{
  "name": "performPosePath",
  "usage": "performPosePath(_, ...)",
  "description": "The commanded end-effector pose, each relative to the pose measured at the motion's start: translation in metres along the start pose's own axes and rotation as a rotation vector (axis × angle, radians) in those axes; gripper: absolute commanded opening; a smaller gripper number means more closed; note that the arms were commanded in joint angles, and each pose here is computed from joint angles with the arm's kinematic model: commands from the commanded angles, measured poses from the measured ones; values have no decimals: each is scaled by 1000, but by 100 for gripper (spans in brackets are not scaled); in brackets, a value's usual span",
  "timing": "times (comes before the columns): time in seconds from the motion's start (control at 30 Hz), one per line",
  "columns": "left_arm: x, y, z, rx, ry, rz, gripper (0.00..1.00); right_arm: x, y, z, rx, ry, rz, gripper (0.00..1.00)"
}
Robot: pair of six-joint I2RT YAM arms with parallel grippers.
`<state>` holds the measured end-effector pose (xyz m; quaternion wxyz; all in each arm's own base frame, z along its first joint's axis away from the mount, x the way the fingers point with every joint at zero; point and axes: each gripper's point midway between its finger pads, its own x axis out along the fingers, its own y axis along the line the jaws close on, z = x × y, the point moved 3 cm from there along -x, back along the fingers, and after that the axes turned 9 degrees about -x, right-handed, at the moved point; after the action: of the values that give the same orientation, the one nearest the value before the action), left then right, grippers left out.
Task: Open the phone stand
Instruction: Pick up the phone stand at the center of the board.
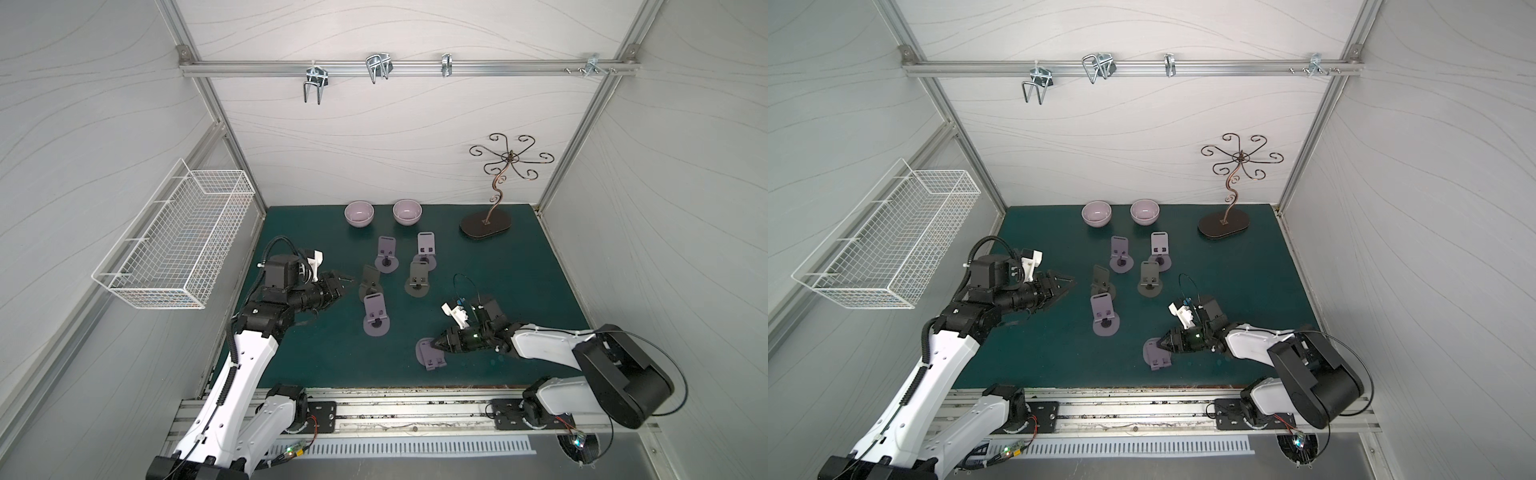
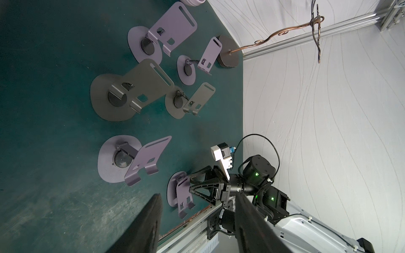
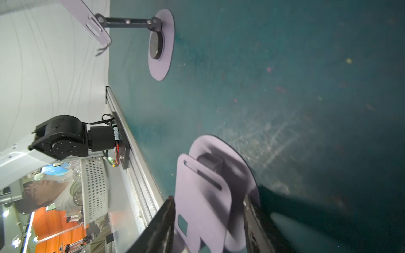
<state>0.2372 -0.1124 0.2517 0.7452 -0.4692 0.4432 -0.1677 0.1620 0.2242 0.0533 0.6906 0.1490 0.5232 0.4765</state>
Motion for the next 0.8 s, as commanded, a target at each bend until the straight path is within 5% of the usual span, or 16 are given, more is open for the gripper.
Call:
performPosePath(0.0, 0, -9, 4, 28, -16, -41, 56, 5, 3, 9, -7, -6, 48, 49)
performPosePath(0.5, 4, -5, 4, 25, -9, -31, 55, 9, 1, -4, 53, 12, 79, 38)
performPosePath(0.77, 3, -5, 4, 30, -12, -30, 55, 19, 1, -7, 57, 50, 86, 23)
